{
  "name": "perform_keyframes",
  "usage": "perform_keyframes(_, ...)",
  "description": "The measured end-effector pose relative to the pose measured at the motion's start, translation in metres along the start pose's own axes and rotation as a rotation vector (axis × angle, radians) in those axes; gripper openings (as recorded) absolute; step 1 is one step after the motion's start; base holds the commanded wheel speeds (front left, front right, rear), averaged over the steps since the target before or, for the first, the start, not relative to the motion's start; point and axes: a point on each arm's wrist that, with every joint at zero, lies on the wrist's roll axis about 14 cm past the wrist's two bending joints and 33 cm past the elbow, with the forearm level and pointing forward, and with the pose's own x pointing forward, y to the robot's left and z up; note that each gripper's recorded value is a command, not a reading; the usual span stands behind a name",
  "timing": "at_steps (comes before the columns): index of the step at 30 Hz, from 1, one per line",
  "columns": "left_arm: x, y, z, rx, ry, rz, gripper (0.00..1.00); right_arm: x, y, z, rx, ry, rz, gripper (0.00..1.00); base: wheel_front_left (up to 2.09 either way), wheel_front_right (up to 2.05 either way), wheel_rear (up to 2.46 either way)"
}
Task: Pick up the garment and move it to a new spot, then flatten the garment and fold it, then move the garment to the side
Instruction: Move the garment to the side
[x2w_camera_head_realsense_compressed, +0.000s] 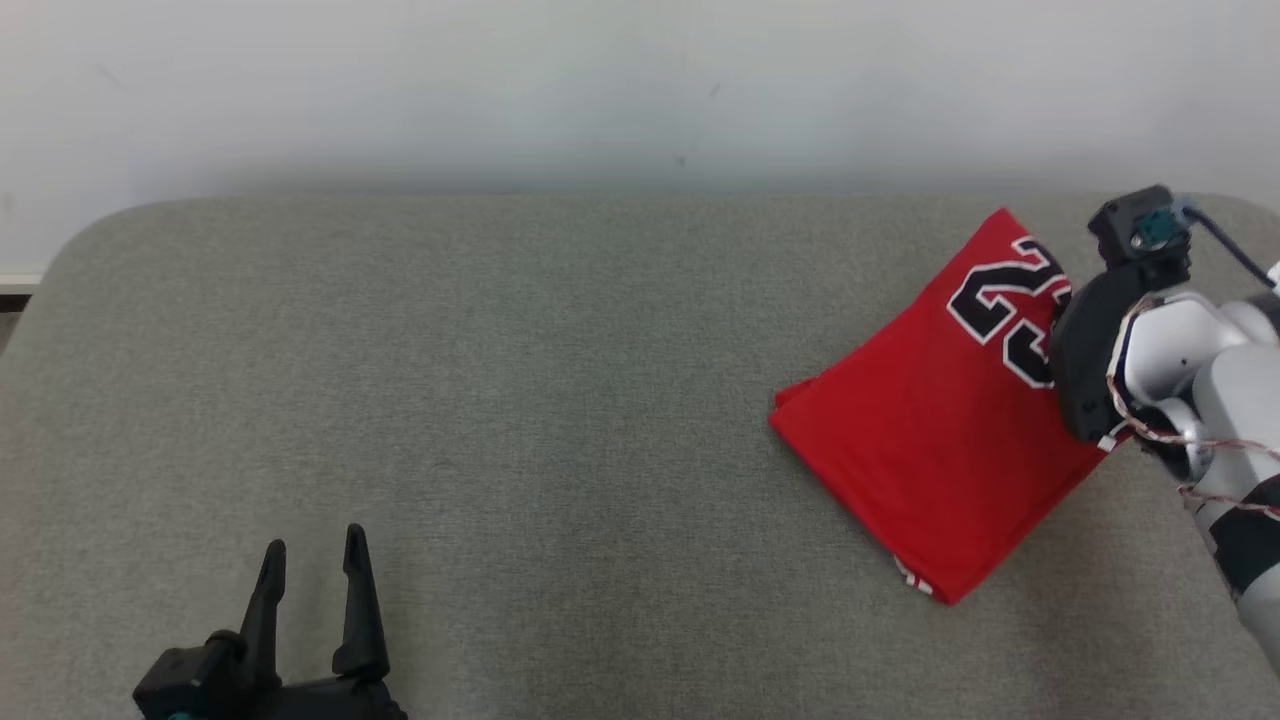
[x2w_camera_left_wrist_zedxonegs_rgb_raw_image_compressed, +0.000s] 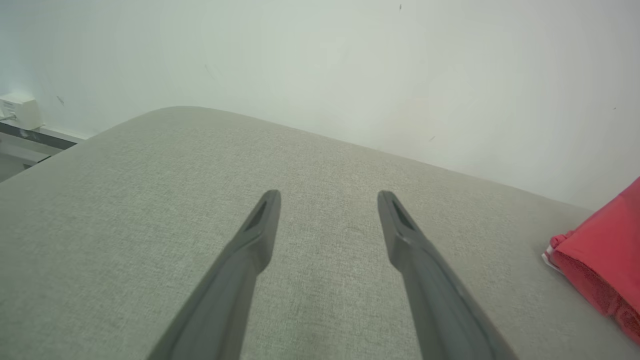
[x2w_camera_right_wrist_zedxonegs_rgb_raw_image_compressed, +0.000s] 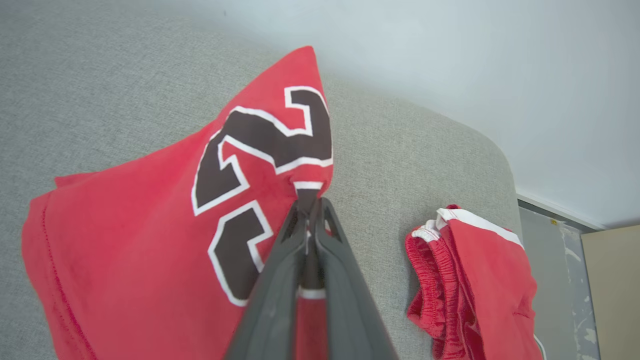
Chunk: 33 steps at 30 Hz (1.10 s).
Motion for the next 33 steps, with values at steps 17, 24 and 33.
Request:
perform_keyframes(17, 0.069, -0.067, -0.025, -0.013, 0.019, -0.185, 1.0, -0.011, -0.147, -0.038, 0.101, 0.104, -0.297, 0.0, 0.0, 0.0, 0.0)
perform_keyframes(24, 0.087, -0.076, -0.041, -0.005, 0.035, -0.227, 1.0, -0.019, -0.194, -0.065, 0.073, 0.181, -0.429, 0.0, 0.0, 0.0, 0.0)
perform_keyframes(33, 0.092, -0.067, -0.05, 0.021, 0.048, -0.221, 1.0, -0.025, -0.235, -0.075, -0.09, 0.262, -0.576, 0.0, 0.0, 0.0, 0.0)
